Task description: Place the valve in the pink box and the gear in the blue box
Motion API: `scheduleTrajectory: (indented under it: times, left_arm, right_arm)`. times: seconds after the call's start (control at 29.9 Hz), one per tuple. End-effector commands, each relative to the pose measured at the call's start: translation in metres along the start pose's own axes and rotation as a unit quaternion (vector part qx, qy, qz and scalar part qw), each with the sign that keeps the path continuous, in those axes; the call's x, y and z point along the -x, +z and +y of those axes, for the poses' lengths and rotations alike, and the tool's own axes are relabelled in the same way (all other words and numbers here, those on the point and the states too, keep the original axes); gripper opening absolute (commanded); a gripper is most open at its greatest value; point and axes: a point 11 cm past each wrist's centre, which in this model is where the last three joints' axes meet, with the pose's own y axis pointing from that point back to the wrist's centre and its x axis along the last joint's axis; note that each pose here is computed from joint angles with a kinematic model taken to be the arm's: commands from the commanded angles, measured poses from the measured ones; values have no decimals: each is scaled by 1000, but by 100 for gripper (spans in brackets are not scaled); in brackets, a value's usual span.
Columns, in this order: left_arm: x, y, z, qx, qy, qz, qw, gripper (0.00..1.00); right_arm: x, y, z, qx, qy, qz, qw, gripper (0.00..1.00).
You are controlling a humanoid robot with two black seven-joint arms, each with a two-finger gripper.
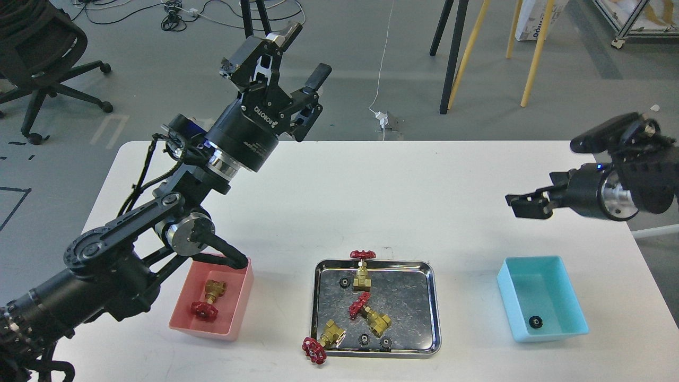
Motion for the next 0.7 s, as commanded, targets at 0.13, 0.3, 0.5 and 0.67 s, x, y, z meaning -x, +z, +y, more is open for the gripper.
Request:
scheduleTrajectory:
  times: [0.13, 0.3, 0.5, 0.67]
  left_arm:
    - [-72, 26, 18, -20, 7, -1, 1000, 82]
    - [-118, 34, 31, 11, 98, 37, 994, 84]
    - [-122, 37, 25, 10, 103, 35, 994, 84]
    - [-119, 34, 23, 10, 99, 39, 994, 84]
  right_arm:
    - [-57, -6, -18, -231, 96, -435, 865, 99]
    - [-53, 11, -54, -317, 108, -644, 688, 99]
    - [-30, -3, -92, -344, 92, -714, 602, 99]
    - [-26, -4, -104, -359, 101, -746, 551, 99]
